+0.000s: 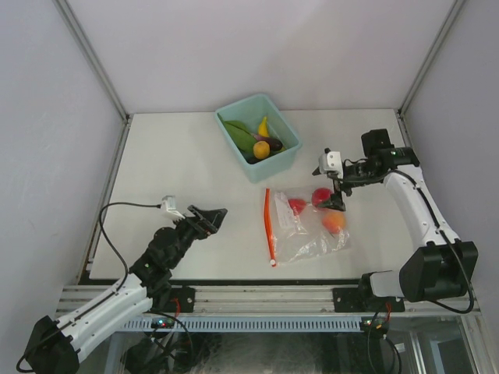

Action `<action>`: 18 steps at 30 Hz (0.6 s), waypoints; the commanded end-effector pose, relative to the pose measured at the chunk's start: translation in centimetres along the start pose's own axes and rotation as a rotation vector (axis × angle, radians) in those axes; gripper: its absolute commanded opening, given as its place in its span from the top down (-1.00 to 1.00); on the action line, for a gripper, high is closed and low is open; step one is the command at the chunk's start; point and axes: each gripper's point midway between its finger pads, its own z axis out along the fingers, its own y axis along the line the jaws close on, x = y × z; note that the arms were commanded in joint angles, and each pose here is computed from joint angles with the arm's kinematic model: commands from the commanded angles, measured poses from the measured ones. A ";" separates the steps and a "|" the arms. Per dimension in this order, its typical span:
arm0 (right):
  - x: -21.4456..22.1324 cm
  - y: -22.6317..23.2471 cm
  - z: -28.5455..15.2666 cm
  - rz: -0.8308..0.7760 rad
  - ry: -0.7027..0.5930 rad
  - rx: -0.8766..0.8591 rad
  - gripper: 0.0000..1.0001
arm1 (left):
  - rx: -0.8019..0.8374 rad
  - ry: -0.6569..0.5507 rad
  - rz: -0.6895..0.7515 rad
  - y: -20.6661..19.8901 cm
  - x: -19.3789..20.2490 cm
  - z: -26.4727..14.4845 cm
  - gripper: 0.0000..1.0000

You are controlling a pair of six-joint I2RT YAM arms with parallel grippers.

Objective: Open the zip-top bag and remove the fake food
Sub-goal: Pick up the fake fruit from the zipper food storage bag.

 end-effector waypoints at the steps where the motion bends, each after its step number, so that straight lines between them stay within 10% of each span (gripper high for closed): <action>1: 0.8 0.8 0.2 -0.204 0.008 -0.073 -1.00 | 0.072 -0.037 0.153 -2.6 -2.0 0.3 -0.79; 18: 6.7 -2.1 2.4 -0.328 0.200 -0.177 -0.88 | 0.134 0.031 0.357 -2.2 -0.2 0.4 -0.64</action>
